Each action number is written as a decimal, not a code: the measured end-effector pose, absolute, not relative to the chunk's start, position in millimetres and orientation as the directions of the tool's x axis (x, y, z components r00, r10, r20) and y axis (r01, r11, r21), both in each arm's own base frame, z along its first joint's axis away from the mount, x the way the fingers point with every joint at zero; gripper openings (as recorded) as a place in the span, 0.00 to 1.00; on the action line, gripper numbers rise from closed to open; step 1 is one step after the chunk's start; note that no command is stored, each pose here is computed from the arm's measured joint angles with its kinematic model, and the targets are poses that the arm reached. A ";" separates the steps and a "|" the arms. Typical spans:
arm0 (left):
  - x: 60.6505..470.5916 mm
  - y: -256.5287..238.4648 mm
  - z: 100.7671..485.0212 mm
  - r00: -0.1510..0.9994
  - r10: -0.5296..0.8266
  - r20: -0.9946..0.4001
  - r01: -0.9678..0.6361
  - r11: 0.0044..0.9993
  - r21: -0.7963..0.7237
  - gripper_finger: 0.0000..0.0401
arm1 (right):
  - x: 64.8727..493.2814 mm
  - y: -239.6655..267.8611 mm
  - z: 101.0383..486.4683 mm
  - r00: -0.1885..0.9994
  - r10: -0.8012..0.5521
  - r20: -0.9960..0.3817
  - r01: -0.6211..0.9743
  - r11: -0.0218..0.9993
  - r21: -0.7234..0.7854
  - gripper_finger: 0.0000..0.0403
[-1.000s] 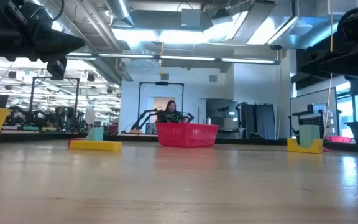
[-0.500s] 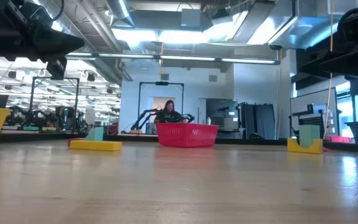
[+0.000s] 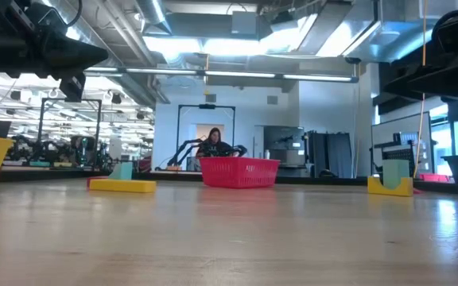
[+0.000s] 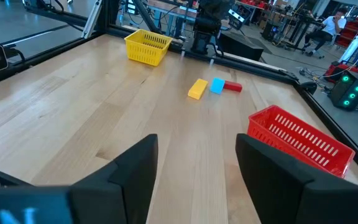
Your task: Sort & place blocks by color
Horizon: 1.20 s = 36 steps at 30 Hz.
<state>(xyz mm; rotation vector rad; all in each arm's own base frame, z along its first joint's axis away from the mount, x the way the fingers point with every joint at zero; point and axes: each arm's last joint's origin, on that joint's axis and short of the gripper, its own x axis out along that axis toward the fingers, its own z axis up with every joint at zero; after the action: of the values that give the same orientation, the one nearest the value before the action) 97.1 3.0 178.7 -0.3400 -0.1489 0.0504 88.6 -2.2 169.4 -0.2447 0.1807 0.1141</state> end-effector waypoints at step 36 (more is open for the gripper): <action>97.1 3.0 178.7 0.988 0.074 0.136 -0.024 0.942 -0.336 0.00 | 86.8 2.3 211.1 0.936 0.263 0.233 -0.124 0.867 -0.483 0.55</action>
<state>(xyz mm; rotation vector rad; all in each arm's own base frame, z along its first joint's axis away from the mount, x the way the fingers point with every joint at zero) 97.1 3.0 178.7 -0.3398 -0.1484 0.0505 86.8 2.3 211.1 -0.4814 -0.2989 0.2056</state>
